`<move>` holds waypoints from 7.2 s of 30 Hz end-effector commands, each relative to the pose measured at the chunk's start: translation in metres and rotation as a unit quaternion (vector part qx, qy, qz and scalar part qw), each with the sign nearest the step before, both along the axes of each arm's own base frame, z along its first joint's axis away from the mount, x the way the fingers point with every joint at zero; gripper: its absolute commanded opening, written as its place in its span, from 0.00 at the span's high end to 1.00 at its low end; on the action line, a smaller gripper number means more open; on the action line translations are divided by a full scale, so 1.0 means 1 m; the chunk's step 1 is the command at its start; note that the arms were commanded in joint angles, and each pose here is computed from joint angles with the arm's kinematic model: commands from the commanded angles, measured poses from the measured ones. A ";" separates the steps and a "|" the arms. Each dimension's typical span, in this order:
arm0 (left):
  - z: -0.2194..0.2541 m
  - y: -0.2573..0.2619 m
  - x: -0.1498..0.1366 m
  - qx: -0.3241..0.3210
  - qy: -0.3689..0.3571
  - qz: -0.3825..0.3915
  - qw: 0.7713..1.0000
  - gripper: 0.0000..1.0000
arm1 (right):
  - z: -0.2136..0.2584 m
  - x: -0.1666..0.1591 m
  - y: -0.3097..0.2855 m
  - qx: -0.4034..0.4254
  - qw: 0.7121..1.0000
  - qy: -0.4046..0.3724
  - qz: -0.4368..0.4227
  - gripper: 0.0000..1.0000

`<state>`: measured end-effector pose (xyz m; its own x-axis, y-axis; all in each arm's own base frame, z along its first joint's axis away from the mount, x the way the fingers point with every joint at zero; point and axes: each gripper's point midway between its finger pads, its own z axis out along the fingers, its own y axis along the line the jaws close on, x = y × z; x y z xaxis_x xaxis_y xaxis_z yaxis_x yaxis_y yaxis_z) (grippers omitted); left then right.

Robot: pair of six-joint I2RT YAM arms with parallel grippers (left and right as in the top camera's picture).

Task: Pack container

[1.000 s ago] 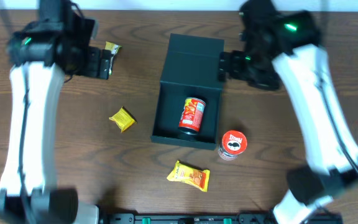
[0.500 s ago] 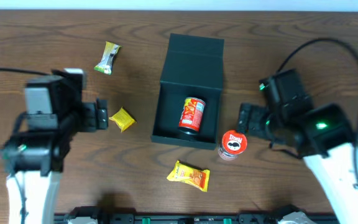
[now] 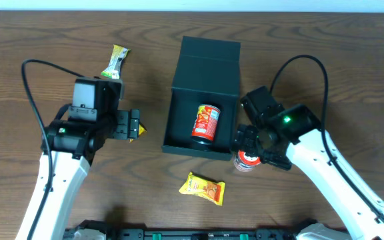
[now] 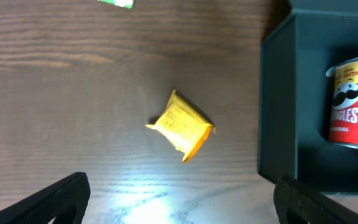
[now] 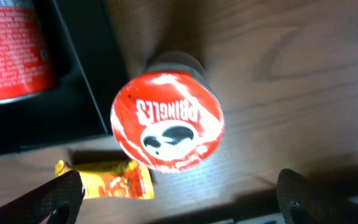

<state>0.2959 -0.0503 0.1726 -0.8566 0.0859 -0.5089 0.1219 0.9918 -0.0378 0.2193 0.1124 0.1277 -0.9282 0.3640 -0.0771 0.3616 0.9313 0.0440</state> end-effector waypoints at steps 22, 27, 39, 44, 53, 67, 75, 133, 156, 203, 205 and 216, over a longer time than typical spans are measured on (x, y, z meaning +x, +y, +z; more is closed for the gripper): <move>0.006 -0.005 0.007 0.002 -0.014 0.000 1.000 0.04 | -0.064 0.003 -0.005 -0.013 1.000 -0.027 -0.002 0.10; 0.007 -0.005 0.008 0.001 -0.017 0.000 1.000 0.04 | -0.063 0.007 -0.003 -0.009 0.999 -0.037 0.002 0.20; 0.007 -0.005 0.008 0.001 -0.019 0.000 1.000 0.04 | -0.060 0.010 0.005 0.010 0.999 -0.039 0.010 0.32; 0.007 -0.005 0.008 0.001 -0.018 0.000 1.000 0.04 | -0.040 0.019 0.012 0.021 0.998 -0.050 0.023 0.31; 0.008 -0.006 0.010 0.001 -0.023 0.000 1.000 0.04 | 0.019 0.039 0.031 0.057 0.994 -0.086 0.048 0.30; 0.009 -0.006 0.011 0.000 -0.025 0.000 1.000 0.05 | 0.047 0.044 0.059 0.132 0.985 -0.094 0.065 0.30; 0.011 -0.006 0.014 -0.001 -0.033 0.000 0.999 0.05 | 0.048 0.042 0.074 0.174 0.979 -0.079 0.066 0.32; 0.015 -0.008 0.020 -0.004 -0.046 0.000 0.999 0.05 | -0.018 0.094 0.091 0.318 0.941 0.112 -0.029 0.31; 0.013 -0.007 0.017 -0.003 -0.039 -0.001 0.999 0.04 | -0.012 0.139 0.110 0.327 0.943 -0.013 0.055 0.16; 0.010 0.004 0.017 0.025 -0.036 0.014 0.999 0.04 | -0.016 0.122 0.118 0.261 0.956 -0.019 0.134 0.98; 0.008 0.004 0.017 0.025 -0.033 0.014 0.999 0.04 | -0.017 0.122 0.118 0.260 0.956 -0.019 0.134 0.98; 0.001 0.003 0.019 0.027 -0.021 0.014 0.999 0.05 | -0.023 0.118 0.119 0.221 0.964 -0.024 0.146 0.99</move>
